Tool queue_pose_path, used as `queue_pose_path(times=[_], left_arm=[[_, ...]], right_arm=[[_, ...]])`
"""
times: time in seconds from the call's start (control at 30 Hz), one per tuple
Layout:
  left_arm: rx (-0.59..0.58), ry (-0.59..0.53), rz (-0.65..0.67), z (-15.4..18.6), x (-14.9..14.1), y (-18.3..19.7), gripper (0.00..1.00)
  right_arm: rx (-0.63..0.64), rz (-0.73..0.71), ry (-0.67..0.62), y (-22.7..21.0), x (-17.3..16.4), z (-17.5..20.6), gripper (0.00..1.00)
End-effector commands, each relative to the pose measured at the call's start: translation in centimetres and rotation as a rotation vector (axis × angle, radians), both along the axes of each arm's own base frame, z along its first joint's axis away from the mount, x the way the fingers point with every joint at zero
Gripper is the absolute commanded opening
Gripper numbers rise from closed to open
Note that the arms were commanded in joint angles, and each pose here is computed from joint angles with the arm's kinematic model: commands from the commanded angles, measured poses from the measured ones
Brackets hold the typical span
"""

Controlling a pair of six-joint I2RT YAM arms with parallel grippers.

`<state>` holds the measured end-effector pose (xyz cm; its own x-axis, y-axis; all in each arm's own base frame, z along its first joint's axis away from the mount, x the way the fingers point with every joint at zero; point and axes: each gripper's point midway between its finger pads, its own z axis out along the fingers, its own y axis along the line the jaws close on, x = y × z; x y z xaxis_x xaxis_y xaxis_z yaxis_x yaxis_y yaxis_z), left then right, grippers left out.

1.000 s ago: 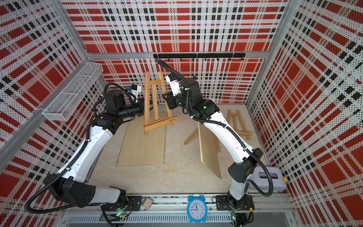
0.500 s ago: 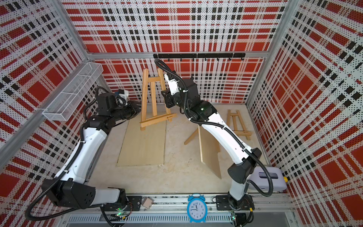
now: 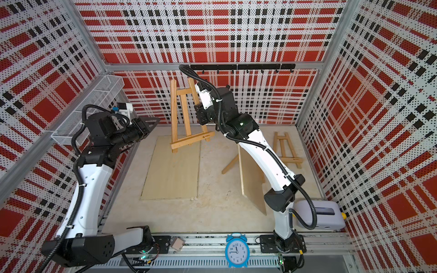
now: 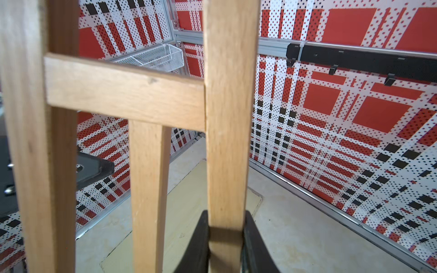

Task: Disassemble the easel
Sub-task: Place the easel at the center of the board.

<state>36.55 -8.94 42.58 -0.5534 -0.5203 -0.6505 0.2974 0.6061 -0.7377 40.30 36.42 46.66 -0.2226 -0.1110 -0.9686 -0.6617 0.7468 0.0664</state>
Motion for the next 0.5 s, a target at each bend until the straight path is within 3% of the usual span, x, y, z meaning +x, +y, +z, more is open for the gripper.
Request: queue_pose_path(times=[0.0,0.47], left_arm=[[-0.008,-0.070,-0.152,1.2,-0.9,-2.6,0.42],[0.016,-0.057,-0.270,0.9,-1.4,-5.4,0.43]], right_arm=[[0.034,0.020,-0.035,0.3,-0.4,1.8,0.00],[0.024,0.033,-0.007,0.7,-0.3,0.8,0.00]])
